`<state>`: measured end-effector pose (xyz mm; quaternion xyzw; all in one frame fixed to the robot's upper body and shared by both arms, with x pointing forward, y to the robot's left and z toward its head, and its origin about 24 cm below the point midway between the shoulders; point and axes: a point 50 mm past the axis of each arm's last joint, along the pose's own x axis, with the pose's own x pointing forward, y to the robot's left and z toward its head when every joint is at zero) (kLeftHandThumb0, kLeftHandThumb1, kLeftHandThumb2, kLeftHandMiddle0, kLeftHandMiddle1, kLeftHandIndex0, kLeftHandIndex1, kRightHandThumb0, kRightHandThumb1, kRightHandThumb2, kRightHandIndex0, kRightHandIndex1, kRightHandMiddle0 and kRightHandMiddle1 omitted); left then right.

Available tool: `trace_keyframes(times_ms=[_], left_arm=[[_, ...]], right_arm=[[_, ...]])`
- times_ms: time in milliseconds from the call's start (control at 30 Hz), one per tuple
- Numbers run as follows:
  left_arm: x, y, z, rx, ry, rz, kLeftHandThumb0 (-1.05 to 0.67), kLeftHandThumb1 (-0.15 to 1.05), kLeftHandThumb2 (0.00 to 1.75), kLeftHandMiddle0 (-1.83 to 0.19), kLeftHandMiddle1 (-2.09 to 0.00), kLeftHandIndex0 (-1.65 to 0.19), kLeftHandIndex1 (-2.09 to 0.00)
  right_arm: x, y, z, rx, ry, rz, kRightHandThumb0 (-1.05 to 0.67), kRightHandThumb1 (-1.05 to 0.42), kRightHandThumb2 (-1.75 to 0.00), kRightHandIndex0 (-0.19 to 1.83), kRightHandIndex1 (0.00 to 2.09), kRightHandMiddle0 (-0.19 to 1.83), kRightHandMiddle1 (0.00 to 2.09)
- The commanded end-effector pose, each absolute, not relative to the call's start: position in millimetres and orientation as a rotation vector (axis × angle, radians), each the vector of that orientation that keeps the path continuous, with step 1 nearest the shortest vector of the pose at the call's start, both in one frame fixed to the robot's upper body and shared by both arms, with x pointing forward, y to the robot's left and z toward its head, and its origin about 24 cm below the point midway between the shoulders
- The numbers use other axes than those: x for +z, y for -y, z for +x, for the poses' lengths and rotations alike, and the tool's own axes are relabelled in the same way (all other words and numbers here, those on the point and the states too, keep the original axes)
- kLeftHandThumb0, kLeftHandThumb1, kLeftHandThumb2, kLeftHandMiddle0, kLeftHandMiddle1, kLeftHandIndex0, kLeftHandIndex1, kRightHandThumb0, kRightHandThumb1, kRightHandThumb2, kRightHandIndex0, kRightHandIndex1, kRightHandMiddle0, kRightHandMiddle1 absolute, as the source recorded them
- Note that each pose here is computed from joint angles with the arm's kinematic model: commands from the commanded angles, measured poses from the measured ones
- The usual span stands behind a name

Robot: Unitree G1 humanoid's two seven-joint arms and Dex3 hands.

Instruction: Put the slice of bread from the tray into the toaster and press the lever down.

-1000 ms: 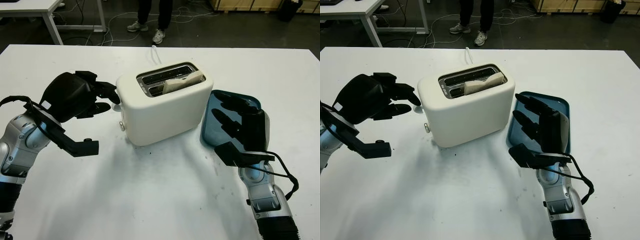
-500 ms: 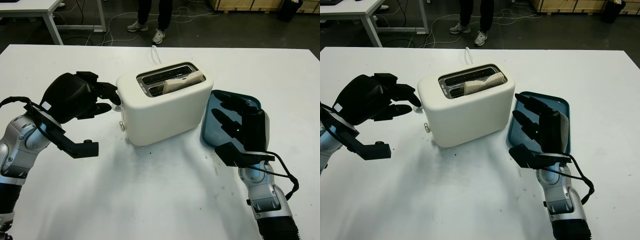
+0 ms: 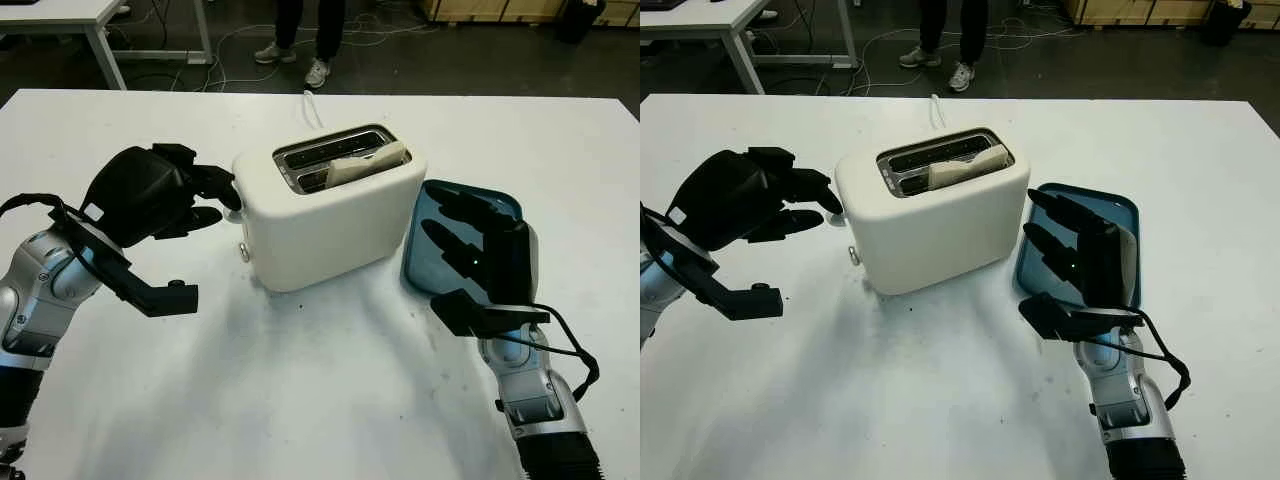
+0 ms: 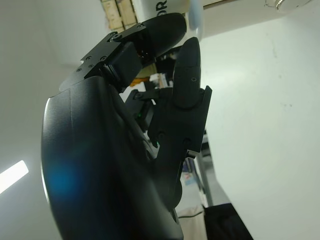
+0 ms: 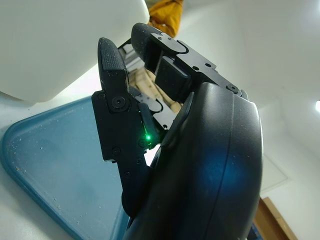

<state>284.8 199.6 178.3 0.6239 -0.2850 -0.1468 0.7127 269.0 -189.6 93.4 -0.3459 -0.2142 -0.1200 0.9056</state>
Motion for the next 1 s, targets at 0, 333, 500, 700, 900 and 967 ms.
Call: trace_keyframes(times_ms=[0,333,500,700,900,967], left_arm=[[174,-196.7,283.5,-0.350,0.634,1.360,-0.27,0.92,0.26,-0.64,-1.40,-0.70,-0.85],[173,-196.6,282.8,-0.357,0.632,1.345,-0.28,0.92,0.29,-0.62,-1.43,-0.69,-0.87],[172,-197.4,283.2,-0.359,0.619,1.347,-0.28,0.92,0.30,-0.61,-1.42,-0.68,-0.88],[168,-198.5,284.0,-0.366,0.587,1.348,-0.28,0.92,0.31,-0.60,-1.41,-0.66,-0.89],[157,-198.5,284.9,-0.369,0.550,1.315,-0.27,0.92,0.29,-0.61,-1.38,-0.67,-0.90],[150,-198.2,285.2,-0.371,0.525,1.296,-0.27,0.92,0.29,-0.61,-1.39,-0.67,-0.91]], right_arm=[[93,190,268,-0.250,0.455,-0.707,-0.40,-0.92,-0.10,0.93,0.36,0.95,0.00],[93,190,268,-0.253,0.455,-0.702,-0.40,-0.92,-0.10,0.93,0.35,0.95,0.00],[92,190,268,-0.253,0.461,-0.704,-0.39,-0.92,-0.09,0.93,0.36,0.95,0.00],[92,190,267,-0.254,0.461,-0.702,-0.39,-0.92,-0.09,0.92,0.36,0.96,0.00],[91,191,267,-0.254,0.468,-0.704,-0.37,-0.92,-0.08,0.93,0.37,0.96,0.01],[91,192,267,-0.252,0.464,-0.706,-0.37,-0.92,-0.08,0.93,0.37,0.96,0.00]])
